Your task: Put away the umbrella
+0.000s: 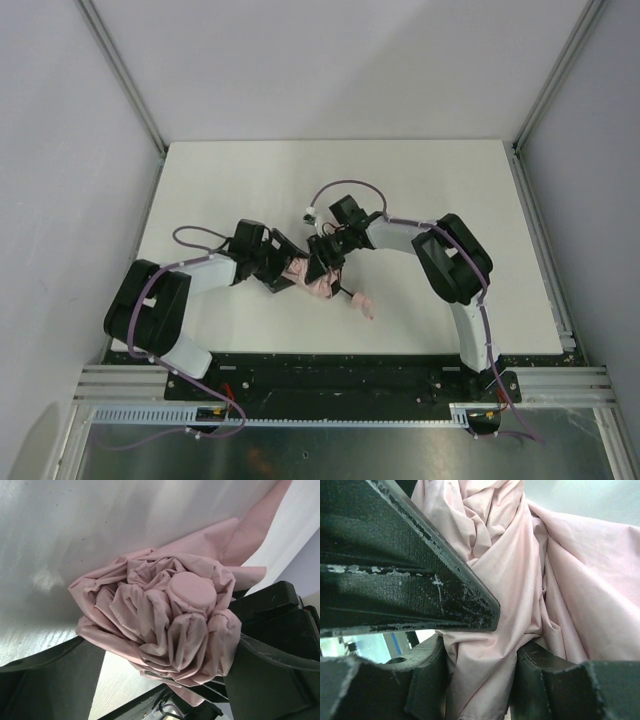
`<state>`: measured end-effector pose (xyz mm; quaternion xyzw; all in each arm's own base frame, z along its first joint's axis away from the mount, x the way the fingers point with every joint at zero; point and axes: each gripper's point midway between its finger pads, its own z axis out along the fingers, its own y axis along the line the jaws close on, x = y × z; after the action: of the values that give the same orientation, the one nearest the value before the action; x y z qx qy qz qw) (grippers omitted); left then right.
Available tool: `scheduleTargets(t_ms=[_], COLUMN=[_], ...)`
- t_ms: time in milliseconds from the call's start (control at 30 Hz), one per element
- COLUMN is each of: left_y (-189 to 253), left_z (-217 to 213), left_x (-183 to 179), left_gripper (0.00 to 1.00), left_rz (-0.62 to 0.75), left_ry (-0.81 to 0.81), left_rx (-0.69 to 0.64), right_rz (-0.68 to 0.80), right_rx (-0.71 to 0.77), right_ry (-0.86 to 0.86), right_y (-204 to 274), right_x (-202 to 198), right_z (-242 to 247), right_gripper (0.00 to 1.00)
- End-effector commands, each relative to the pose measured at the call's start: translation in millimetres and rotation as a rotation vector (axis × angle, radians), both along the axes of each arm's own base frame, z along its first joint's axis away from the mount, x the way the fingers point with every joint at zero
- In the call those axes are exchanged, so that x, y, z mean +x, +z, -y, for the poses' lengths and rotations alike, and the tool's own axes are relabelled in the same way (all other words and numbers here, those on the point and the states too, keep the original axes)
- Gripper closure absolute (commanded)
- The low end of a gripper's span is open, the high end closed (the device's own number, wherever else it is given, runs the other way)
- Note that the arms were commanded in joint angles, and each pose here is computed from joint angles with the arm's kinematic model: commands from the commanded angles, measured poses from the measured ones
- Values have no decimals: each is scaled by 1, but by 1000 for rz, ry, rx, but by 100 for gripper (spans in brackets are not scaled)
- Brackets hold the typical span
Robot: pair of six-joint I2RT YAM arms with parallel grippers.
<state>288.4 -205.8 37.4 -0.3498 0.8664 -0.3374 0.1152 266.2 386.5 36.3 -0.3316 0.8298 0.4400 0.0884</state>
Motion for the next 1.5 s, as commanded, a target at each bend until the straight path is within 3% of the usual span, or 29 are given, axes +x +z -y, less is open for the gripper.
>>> scheduleTargets(t_ms=[0, 267, 333, 500, 633, 867, 1133, 1367, 1467], left_y=[-45, -50, -53, -55, -53, -52, -50, -48, -48], left_z=[-15, -25, -26, -25, -26, -25, -24, -25, -24], left_x=[-18, -19, -21, -25, -26, -29, -34, -37, -38], left_gripper=[17, 67, 76, 94, 98, 100, 100, 100, 100], left_rz=[-125, -99, -105, -117, -108, -107, -129, -154, -159], left_ry=[22, 32, 28, 18, 22, 18, 32, 45, 42], left_rx=[127, 186, 191, 189, 191, 185, 166, 168, 168], right_rz=[-243, -243, -218, -47, 144, 580, 983, 1201, 1252], right_rx=[-87, -60, -88, -172, -206, -266, -456, -610, -673], right_ry=[17, 54, 47, -34, -102, -159, -206, -213, -211], right_y=[-33, -24, -23, -3, 32, 92, 82, 51, 33], right_x=[-34, -29, -23, 9, 33, 36, 23, 27, 34], right_z=[24, 22, 22, 22, 25, 26, 21, 5, 6], right_gripper=[100, 100, 99, 66, 36, 12, 8, 9, 15])
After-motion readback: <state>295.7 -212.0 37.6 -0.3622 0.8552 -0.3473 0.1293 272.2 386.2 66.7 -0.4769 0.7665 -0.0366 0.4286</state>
